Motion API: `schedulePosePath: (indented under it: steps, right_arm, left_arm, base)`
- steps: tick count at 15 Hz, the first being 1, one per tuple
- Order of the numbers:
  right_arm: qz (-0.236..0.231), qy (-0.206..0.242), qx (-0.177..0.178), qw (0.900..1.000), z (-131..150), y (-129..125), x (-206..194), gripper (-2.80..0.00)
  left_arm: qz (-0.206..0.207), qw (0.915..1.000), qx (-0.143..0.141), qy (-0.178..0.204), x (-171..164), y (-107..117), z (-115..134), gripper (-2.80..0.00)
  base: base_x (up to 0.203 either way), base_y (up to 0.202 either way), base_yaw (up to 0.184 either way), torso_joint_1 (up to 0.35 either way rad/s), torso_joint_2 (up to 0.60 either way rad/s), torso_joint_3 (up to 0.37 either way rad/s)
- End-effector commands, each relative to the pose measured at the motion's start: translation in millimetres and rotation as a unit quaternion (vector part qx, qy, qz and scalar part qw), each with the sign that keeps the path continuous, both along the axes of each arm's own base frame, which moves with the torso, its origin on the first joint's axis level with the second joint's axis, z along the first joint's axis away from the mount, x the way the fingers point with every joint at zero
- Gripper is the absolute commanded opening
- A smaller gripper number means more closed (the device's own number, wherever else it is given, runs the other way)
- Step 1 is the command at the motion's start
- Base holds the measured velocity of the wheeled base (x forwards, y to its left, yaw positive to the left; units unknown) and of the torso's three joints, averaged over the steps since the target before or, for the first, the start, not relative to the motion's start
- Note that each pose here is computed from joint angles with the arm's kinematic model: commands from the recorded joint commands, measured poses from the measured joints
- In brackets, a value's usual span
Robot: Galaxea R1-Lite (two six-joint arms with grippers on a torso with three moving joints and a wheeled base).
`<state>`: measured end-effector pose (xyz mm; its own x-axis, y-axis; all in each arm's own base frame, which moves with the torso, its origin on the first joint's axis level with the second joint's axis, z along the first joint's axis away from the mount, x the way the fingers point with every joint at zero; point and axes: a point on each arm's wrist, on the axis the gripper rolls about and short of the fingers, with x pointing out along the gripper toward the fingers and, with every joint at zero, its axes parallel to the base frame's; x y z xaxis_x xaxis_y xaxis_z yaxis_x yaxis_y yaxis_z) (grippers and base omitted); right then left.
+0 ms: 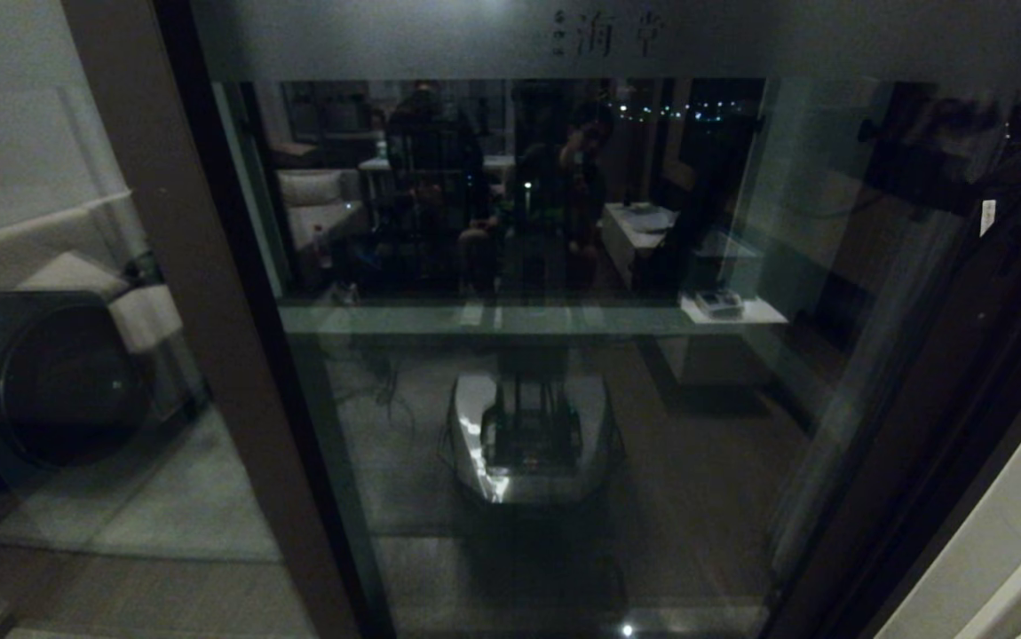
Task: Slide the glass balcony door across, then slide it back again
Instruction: Close the slid door
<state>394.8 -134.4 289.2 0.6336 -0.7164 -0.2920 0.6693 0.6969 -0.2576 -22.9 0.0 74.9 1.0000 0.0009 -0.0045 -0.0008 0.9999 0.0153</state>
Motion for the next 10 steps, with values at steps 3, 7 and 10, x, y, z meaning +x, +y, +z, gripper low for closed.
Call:
schedulePosePath:
  steps: [3, 7, 10]
  right_arm:
    - [-0.003, 0.004, -0.002, 1.0, -2.0, -2.0, 1.0, -2.8]
    - [-0.003, 0.005, -0.001, 1.0, -2.7, -3.0, 1.1, -2.8]
    - [-0.005, 0.006, -0.002, 1.0, -3.3, -4.7, 1.0, -2.8]
  left_arm:
    - [0.0, 1.0, 0.0, 0.001, 0.1, 0.0, -0.5, -2.8]
    - [0.0, 1.0, 0.0, 0.001, 0.1, 0.0, -0.5, -2.8]
    - [0.0, 1.0, 0.0, 0.001, 0.1, 0.0, -0.5, -2.8]
  base:
    - [0.0, 0.0, 0.0, 0.0, 0.0, 0.0]
    - [0.0, 0.0, 0.0, 0.0, 0.0, 0.0]
    - [0.0, 0.0, 0.0, 0.0, 0.0, 0.0]
